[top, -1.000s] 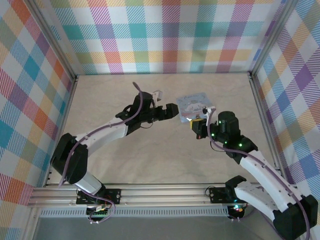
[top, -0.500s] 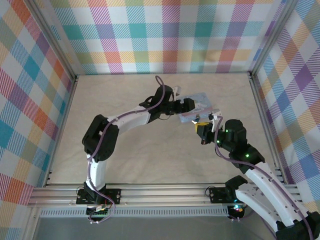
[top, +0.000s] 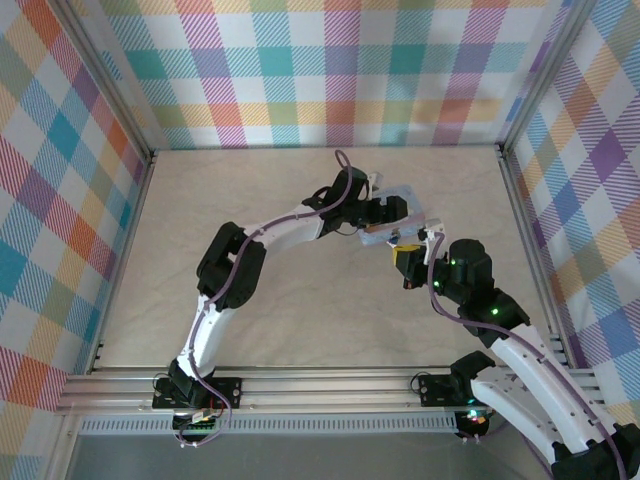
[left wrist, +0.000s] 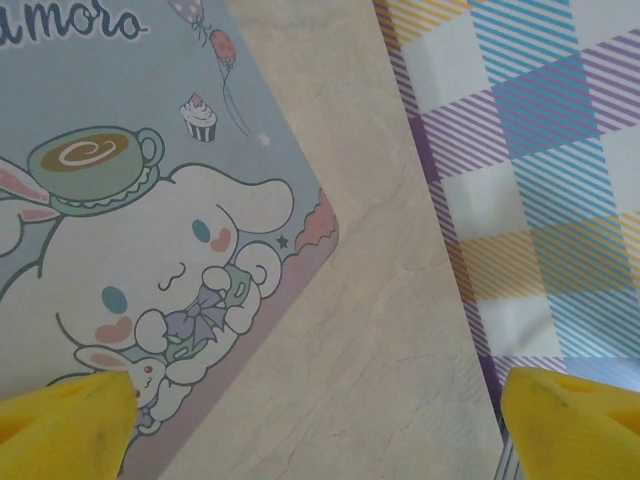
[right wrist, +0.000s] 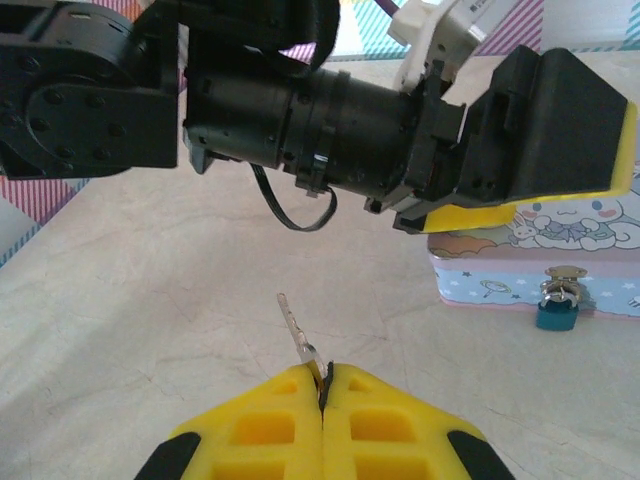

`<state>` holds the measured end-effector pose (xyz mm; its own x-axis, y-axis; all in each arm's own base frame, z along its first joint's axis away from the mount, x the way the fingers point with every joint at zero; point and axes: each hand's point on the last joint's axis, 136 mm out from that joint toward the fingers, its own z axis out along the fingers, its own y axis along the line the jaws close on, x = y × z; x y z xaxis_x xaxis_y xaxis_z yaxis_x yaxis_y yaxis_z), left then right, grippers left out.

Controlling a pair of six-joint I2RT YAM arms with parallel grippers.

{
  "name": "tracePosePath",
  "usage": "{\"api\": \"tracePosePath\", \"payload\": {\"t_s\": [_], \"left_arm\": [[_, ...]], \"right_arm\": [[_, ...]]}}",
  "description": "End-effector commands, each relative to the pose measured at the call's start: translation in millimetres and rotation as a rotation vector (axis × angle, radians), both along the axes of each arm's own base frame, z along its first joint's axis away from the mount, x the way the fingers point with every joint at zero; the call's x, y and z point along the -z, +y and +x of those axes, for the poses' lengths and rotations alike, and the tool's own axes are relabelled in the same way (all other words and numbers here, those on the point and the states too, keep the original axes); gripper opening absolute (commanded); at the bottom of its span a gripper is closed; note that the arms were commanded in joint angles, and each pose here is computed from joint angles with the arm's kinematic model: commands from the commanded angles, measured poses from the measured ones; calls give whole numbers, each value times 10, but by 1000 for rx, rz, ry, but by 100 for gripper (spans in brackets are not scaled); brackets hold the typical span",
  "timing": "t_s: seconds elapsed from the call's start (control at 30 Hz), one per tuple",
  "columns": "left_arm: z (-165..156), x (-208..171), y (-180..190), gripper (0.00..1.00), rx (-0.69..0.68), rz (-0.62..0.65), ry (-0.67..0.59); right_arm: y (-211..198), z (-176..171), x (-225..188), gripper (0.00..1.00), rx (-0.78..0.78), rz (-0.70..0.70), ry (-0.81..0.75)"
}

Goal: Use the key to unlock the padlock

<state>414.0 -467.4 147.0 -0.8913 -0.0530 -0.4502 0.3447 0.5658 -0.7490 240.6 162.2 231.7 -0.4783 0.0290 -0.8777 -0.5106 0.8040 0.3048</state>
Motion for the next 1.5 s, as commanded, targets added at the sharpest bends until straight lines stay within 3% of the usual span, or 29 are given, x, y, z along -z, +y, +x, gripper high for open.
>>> {"api": "tracePosePath", "payload": {"t_s": [0.0,0.6,1.07,1.3,1.47], "left_arm": [[-128,174,5,94,29,61,49],[-461,573,615,95,16,280,84],[-826,668,1708,97,-86,402,113],[-770,704,2241,97,-171,424,146],[-631,564,2315,97,-184,393,127]], "right_arm": [[-51,-2,8,0,16,-24,-12],[-186,109,63,0,106,-100,44],[-284,175,67,0,163,-124,53],[-241,193,92,0,151,-110,69],[-140,190,124,0,103,-90,84]]}}
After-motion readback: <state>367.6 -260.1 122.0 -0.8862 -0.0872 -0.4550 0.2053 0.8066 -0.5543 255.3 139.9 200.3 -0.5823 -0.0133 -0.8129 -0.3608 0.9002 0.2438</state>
